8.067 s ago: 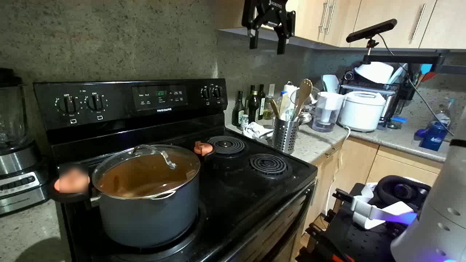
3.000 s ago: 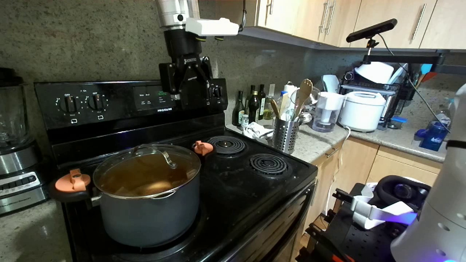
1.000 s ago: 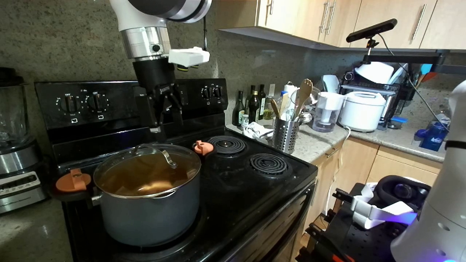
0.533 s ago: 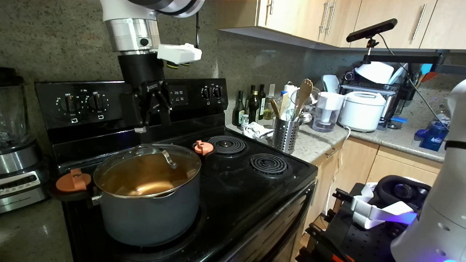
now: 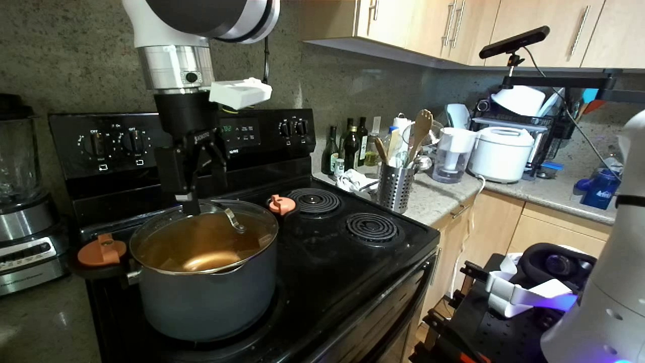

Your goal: Uncover the pot and put the lid on the stovetop

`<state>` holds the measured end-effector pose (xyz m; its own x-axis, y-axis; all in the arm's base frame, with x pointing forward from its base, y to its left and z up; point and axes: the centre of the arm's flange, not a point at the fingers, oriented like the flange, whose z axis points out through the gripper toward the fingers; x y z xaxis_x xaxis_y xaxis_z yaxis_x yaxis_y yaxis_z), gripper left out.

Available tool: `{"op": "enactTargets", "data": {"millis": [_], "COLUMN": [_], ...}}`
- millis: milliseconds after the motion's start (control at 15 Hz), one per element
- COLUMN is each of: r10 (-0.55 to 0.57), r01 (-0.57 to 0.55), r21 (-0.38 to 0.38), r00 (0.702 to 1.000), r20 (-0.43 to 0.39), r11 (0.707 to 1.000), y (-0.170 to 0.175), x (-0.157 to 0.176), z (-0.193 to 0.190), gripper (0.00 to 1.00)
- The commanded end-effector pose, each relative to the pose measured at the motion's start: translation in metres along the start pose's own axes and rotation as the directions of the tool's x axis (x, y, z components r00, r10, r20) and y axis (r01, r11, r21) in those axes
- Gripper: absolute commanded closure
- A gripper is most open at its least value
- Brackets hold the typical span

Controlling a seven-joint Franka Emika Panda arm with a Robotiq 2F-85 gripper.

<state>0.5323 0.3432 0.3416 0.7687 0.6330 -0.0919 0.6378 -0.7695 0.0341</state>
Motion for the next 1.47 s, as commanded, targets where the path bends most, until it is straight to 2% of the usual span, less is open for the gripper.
{"op": "enactTargets", "data": {"millis": [0,200,267,333,733,1000,1400], "r10": [-0.017,-0.015,-0.016,-0.017,-0.015,-0.004,0.0], "r01": [0.017,0.016,0.016,0.017,0.016,0.005,0.002], "r21": [0.019,0.024,0.023,0.023,0.026,0.024,0.028], "r00": [1.0,1.0,1.0,1.0,0.999,0.999,0.998], "r20": [-0.012,-0.016,-0.018,-0.021,-0.042,-0.052,-0.064], "r11": [1.0,1.0,1.0,1.0,1.0,1.0,1.0], "y": [-0.003,-0.003,-0.003,-0.004,-0.003,0.004,0.007], "x": [0.005,0.004,0.004,0.004,0.004,0.002,-0.001], "z": [0.006,0.01,0.01,0.01,0.005,0.002,0.0], "gripper": [0.0,0.0,0.1,0.26,0.73,0.99,0.96]}}
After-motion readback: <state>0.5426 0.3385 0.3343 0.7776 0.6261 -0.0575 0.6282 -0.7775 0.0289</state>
